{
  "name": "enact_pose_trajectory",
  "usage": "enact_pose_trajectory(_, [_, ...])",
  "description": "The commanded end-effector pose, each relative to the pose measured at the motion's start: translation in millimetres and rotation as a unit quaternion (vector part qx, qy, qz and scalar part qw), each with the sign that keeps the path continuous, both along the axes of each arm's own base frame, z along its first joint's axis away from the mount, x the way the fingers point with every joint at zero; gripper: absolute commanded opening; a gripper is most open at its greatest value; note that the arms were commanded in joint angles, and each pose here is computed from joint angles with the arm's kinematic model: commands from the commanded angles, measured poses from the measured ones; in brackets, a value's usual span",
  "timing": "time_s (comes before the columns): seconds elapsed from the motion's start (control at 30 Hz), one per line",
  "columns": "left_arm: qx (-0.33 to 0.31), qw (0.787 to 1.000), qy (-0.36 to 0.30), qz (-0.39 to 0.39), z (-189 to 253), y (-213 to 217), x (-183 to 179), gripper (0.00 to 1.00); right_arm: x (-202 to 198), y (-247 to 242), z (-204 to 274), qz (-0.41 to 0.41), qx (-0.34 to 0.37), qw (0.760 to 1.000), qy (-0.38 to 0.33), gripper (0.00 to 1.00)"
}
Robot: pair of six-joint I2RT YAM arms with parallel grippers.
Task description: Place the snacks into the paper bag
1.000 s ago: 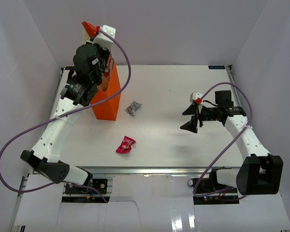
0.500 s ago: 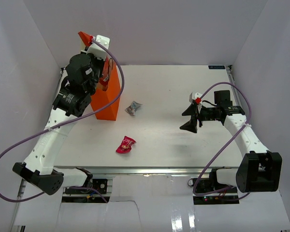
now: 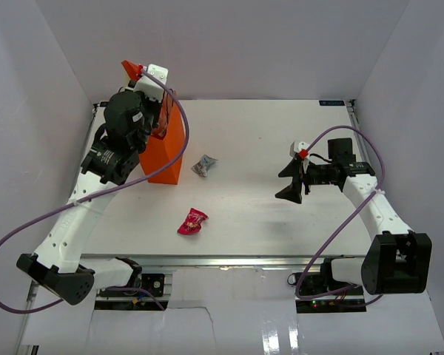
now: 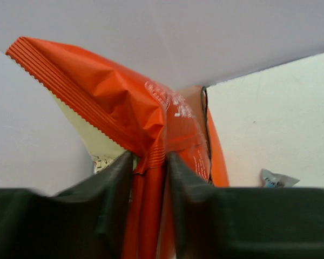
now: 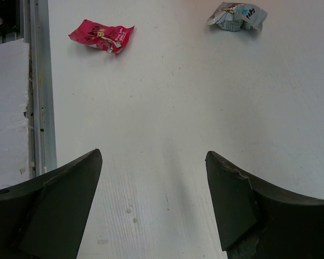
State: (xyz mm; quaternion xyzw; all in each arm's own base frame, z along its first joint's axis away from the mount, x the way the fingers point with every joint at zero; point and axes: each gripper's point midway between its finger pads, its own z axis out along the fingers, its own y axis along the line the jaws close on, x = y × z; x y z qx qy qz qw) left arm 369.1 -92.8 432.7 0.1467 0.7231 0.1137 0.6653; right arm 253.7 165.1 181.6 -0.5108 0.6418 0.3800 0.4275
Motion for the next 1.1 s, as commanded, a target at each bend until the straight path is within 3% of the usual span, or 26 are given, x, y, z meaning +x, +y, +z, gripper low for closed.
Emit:
enact_pose_trajectory(0.0, [-0.038, 0.998, -0.041, -0.001, 29.3, 2.6, -6.4, 0.49, -0.4, 1.4, -0.1, 0.003, 0.011, 1.000, 0.006, 0.83])
enact_pose_trajectory(0.07, [-0.049, 0.998, -0.046, 0.005, 34.3, 3.8, -6.1, 0.64, 0.9, 1.3, -1.2, 0.000, 0.005, 1.000, 0.008, 0.83])
enact_pose_trajectory(0.1, [-0.062, 0.997, -0.050, 0.006, 39.4, 3.0, -5.5, 0.77, 2.5, 1.6, -1.6, -0.004, 0.004, 1.000, 0.012, 0.83])
enact_pose_trajectory(0.2, [-0.095, 0.993, -0.063, 0.006, 54.5, 1.2, -6.8, 0.89, 5.0, 3.8, -3.0, -0.008, -0.006, 1.000, 0.022, 0.83])
enact_pose_trajectory(0.4, [-0.156, 0.984, -0.083, -0.005, 81.1, 1.9, -22.5, 0.97, 14.3, 18.9, -1.8, -0.010, -0.024, 0.998, 0.050, 0.82])
enact_pose_trajectory(0.57, [-0.250, 0.963, -0.081, -0.052, 79.7, -0.4, -65.6, 0.98, 31.5, 48.7, -6.4, -0.024, -0.054, 0.994, 0.095, 0.80])
enact_pose_trajectory(0.6, [-0.256, 0.963, -0.053, -0.063, 53.6, -7.7, -66.5, 0.98, 40.8, 59.5, 2.5, -0.046, -0.048, 0.992, 0.108, 0.80])
enact_pose_trajectory(0.7, [-0.329, 0.940, -0.031, -0.091, 28.6, -10.8, -98.8, 0.98, 65.4, 87.8, 9.1, -0.079, -0.041, 0.984, 0.152, 0.80])
enact_pose_trajectory(0.73, [-0.362, 0.928, -0.005, -0.089, 0.1, -10.9, -110.7, 0.98, 72.5, 98.1, -2.0, -0.111, -0.043, 0.969, 0.215, 0.81])
enact_pose_trajectory(0.8, [-0.383, 0.918, 0.050, -0.087, -53.7, -17.3, -120.2, 0.98, 95.0, 124.4, -6.8, -0.183, -0.047, 0.944, 0.272, 0.84])
enact_pose_trajectory(0.9, [-0.460, 0.880, 0.070, -0.096, -77.4, -18.3, -147.8, 0.98, 110.9, 152.7, -12.4, -0.231, -0.046, 0.923, 0.305, 0.88])
enact_pose_trajectory(0.93, [-0.469, 0.873, 0.099, -0.091, -103.9, -22.3, -151.0, 0.98, 122.4, 165.5, -15.2, -0.249, -0.037, 0.910, 0.330, 0.88])
enact_pose_trajectory(1.07, [-0.528, 0.831, 0.156, -0.082, -148.4, -29.9, -170.2, 0.98, 130.2, 205.9, -39.2, -0.249, -0.035, 0.898, 0.360, 0.88])
